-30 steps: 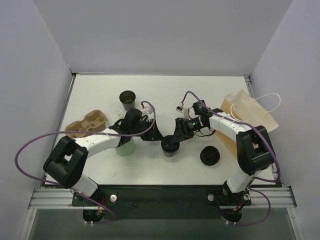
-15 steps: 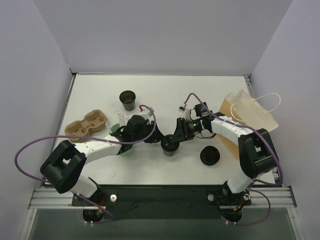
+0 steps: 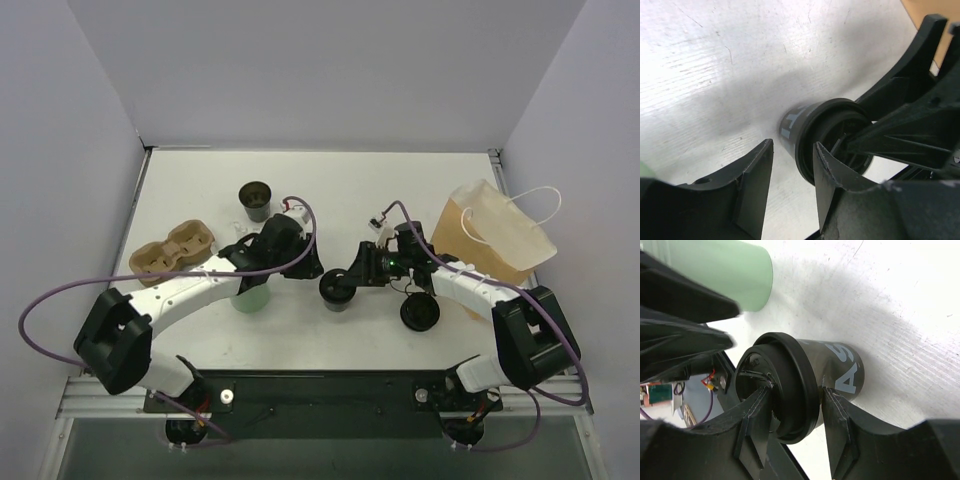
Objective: Pack the takeout coffee
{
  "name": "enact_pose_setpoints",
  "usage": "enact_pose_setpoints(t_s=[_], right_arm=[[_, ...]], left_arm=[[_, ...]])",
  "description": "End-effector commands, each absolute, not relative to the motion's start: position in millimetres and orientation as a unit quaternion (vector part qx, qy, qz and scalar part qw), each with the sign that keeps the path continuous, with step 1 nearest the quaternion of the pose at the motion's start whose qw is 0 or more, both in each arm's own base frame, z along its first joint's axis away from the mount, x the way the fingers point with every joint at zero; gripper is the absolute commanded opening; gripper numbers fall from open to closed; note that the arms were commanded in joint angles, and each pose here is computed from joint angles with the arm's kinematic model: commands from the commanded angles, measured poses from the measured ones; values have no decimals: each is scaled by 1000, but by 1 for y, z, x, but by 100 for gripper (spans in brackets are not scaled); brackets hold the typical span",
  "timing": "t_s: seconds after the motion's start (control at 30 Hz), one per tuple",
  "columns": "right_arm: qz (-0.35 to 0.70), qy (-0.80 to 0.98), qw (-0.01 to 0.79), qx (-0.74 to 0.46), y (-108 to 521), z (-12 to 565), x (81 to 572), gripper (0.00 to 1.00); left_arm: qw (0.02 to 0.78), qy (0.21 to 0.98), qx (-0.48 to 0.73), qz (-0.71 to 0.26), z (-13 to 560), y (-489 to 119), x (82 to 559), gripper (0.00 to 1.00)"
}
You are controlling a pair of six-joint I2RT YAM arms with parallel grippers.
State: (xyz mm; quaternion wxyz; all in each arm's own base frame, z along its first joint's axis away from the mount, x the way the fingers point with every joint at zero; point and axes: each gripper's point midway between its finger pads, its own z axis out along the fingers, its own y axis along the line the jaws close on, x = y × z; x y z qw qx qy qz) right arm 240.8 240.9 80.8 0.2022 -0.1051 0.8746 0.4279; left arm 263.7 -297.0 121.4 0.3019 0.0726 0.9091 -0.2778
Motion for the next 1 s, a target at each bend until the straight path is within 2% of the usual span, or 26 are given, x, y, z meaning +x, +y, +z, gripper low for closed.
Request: enact_pose_setpoints(t_s=[0.0,0.33,0.97], right_arm=[[289,936,200,-35,197,14,239,19],[293,932,210,25,197,11,244,18],[299,933,199,37,193,3,239,18]], left_arm=[[325,909,71,-251,158,-274,258,48],[307,898,46,-313,147,-286,234,45],[307,890,-2,-337,119,-302,265,43]])
